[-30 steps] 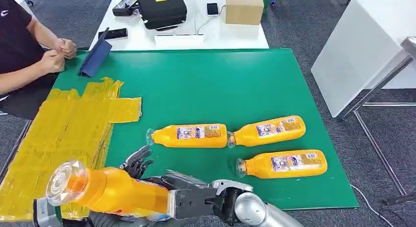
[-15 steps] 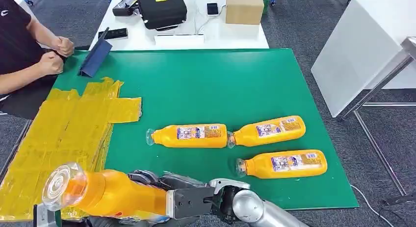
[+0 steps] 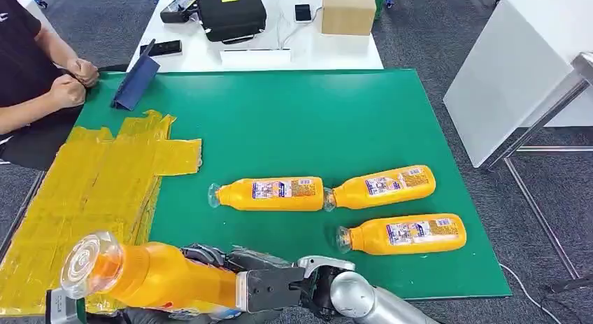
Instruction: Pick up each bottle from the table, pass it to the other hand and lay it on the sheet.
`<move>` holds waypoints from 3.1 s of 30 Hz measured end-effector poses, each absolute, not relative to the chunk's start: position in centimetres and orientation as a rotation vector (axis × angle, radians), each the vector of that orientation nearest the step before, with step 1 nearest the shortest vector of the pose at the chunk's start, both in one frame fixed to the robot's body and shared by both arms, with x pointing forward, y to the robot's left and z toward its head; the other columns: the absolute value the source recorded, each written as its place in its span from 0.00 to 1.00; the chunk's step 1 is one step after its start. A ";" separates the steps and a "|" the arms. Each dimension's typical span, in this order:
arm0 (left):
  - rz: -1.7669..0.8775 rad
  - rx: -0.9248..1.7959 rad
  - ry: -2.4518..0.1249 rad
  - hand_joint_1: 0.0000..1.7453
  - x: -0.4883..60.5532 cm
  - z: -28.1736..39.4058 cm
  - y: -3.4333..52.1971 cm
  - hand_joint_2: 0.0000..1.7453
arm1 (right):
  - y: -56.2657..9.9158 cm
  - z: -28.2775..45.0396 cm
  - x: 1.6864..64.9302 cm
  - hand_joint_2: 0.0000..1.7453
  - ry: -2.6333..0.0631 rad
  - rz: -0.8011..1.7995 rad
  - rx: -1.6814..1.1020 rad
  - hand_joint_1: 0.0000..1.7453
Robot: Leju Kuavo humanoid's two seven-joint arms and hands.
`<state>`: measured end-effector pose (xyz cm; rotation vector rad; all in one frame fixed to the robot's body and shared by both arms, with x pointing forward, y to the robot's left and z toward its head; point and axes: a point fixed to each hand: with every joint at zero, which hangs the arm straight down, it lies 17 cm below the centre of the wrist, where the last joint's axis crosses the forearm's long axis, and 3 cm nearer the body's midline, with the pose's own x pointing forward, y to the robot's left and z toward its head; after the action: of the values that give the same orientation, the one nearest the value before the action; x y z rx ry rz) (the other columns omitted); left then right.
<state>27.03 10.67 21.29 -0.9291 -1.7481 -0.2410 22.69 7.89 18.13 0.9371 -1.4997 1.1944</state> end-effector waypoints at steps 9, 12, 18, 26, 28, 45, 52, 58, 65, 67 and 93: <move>-0.286 -0.545 -1.779 1.00 29.3 18.9 12.7 1.00 | 3.2 16.8 27.0 0.00 -1.621 0.997 0.620 0.00; -0.331 -0.235 -1.822 1.00 31.3 18.1 16.2 1.00 | -1.3 18.1 29.3 0.00 -1.686 0.883 0.491 0.00; -0.415 0.358 -1.884 1.00 34.8 19.1 22.9 1.00 | -5.5 20.7 30.8 0.00 -1.749 0.819 0.369 0.00; -0.430 0.594 -1.896 1.00 36.2 20.0 25.4 1.00 | -6.7 21.8 31.3 0.00 -1.774 0.816 0.323 0.00; -0.428 0.598 -1.894 1.00 36.4 20.0 25.6 1.00 | -6.8 21.9 31.3 0.00 -1.777 0.815 0.320 0.00; -0.538 0.893 -1.833 1.00 37.4 19.8 27.1 1.00 | -7.4 21.9 31.8 0.00 -1.766 0.828 0.288 0.00; -0.788 1.128 -1.598 1.00 42.0 15.4 28.5 1.00 | -8.1 21.0 34.9 1.00 -1.694 0.959 0.142 0.00; -0.972 1.211 -1.402 1.00 45.9 10.5 30.3 1.00 | -10.4 17.1 41.5 1.00 -1.515 1.139 -0.144 0.00; -1.038 1.213 -1.316 1.00 46.6 8.0 32.2 1.00 | -12.2 13.7 44.6 1.00 -1.395 1.179 -0.244 0.00; -1.049 1.212 -1.305 1.00 46.6 7.8 32.5 1.00 | -12.4 13.1 45.1 1.00 -1.372 1.185 -0.255 0.00; -1.116 0.834 -1.401 0.00 45.4 7.8 29.6 0.00 | -12.1 6.6 46.6 1.00 -1.178 1.327 -0.346 0.00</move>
<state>45.44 29.61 7.82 0.8341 -1.4007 -1.1162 46.59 -12.14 6.58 -0.3456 -1.1780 1.3265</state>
